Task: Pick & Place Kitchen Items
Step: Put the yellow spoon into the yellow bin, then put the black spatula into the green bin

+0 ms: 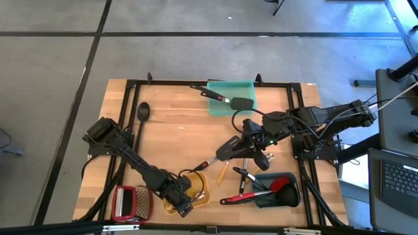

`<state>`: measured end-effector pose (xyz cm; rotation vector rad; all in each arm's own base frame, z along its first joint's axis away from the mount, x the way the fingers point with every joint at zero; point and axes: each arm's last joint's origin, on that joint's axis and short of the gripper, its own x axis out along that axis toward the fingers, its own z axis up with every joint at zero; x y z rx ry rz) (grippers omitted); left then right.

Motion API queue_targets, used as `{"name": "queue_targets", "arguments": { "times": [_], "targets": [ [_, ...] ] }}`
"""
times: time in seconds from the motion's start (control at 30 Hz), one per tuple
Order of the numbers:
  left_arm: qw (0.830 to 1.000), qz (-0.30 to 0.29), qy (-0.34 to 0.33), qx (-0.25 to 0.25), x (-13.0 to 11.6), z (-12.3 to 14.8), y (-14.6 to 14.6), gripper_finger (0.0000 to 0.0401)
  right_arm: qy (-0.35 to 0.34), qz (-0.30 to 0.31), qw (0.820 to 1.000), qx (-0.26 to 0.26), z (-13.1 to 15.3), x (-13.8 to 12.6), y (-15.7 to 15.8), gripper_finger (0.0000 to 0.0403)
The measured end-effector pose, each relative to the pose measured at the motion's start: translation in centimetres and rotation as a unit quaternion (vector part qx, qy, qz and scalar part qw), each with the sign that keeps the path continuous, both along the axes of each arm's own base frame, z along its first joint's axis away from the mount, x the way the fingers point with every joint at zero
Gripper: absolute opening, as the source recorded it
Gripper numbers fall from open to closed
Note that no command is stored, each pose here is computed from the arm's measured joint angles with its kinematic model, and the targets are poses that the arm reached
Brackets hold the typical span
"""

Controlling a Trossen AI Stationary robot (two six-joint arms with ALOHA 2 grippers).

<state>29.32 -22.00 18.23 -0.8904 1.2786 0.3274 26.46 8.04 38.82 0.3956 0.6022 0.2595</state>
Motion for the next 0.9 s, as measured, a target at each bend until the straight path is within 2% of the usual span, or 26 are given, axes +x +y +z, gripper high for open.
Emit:
{"name": "queue_targets", "arguments": {
  "times": [0.23,0.4,0.6,0.73,0.9],
  "targets": [
    [0.999,-0.012,0.013,0.038,0.4,2.0,0.4,0.0161,0.000,0.000,1.000,0.000,0.0,0.0,0.0,0.0140],
    [0.995,-0.010,0.016,0.094,0.7,4.1,1.1,0.0196,0.000,0.001,1.000,0.000,0.0,0.0,0.0,0.0140],
    [0.989,0.004,0.029,0.146,0.9,7.0,2.1,0.0195,0.024,0.032,0.999,-0.012,-0.5,-0.3,0.0,0.0140],
    [0.985,0.024,-0.004,0.171,1.6,8.6,2.6,0.0183,0.066,0.069,0.995,-0.025,-1.2,-0.9,0.0,0.0140],
    [0.975,0.056,-0.052,0.209,2.7,9.9,3.8,0.0173,0.148,0.075,0.985,-0.049,-2.4,-2.1,-0.3,0.0140]
  ]
}}
